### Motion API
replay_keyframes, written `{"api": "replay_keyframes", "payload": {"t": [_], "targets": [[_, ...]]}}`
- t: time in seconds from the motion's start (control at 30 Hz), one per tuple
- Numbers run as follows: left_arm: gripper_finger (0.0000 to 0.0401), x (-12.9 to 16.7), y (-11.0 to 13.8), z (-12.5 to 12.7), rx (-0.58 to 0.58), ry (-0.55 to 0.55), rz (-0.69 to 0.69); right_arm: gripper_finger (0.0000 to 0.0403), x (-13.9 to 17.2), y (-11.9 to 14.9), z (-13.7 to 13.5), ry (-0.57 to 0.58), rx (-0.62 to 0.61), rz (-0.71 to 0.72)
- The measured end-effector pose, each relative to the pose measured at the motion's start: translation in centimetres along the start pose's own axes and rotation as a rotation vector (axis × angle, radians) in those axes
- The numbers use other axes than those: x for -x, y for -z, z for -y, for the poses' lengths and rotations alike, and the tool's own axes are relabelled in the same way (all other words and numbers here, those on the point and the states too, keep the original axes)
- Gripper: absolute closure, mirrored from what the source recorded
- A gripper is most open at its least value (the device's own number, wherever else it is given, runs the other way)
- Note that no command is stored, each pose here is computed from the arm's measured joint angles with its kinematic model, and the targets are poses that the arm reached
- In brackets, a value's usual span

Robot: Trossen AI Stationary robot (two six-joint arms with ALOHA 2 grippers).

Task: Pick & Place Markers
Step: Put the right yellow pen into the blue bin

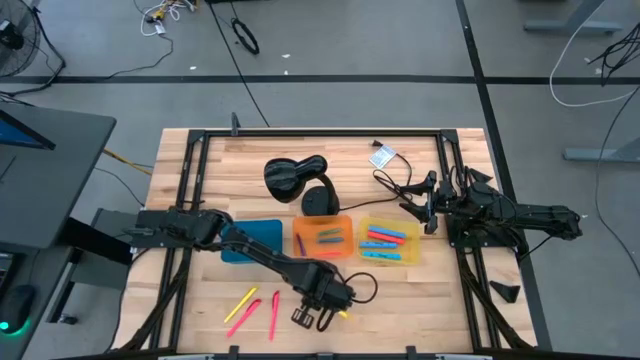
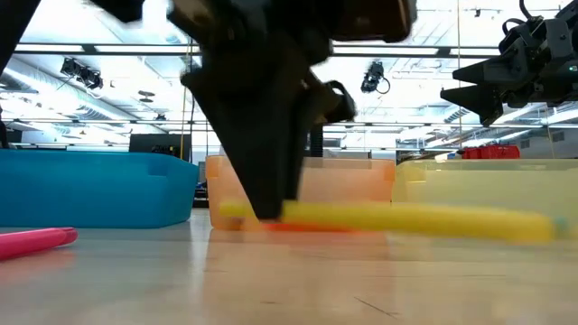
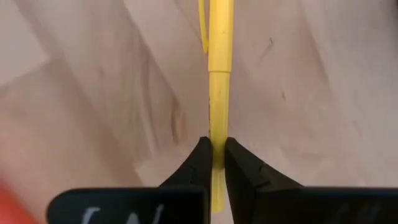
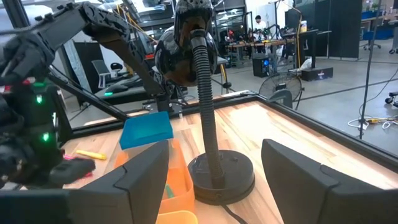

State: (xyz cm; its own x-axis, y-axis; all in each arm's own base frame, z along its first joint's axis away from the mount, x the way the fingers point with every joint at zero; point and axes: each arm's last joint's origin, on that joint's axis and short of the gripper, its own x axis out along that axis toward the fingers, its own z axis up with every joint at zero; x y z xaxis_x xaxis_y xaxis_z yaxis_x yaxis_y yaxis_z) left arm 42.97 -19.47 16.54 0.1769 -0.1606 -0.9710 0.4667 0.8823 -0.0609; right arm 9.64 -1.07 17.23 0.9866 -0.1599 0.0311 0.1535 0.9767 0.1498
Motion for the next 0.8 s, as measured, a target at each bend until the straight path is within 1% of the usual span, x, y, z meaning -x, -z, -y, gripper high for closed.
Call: {"api": "replay_keyframes", "payload": {"t": [0.17,0.47,0.6,0.67,0.8], "targets": [[0.0379,0.4,0.4,0.2,0.063,-0.002,-0.043,0.0144,0.0,0.0,0.0,0.000,0.000,0.000],[0.0379,0.4,0.5,1.4,0.043,0.022,-0.057,0.0144,0.0,0.0,0.0,0.000,0.000,0.000],[0.0379,0.6,1.0,1.5,0.047,-0.001,-0.110,0.0144,0.0,0.0,0.0,0.000,0.000,0.000],[0.0379,1.4,1.4,1.4,0.054,-0.027,-0.138,0.0144,0.0,0.0,0.0,0.000,0.000,0.000],[0.0379,3.9,1.9,1.0,0.069,-0.068,-0.142,0.0144,0.0,0.0,0.0,0.000,0.000,0.000]]}}
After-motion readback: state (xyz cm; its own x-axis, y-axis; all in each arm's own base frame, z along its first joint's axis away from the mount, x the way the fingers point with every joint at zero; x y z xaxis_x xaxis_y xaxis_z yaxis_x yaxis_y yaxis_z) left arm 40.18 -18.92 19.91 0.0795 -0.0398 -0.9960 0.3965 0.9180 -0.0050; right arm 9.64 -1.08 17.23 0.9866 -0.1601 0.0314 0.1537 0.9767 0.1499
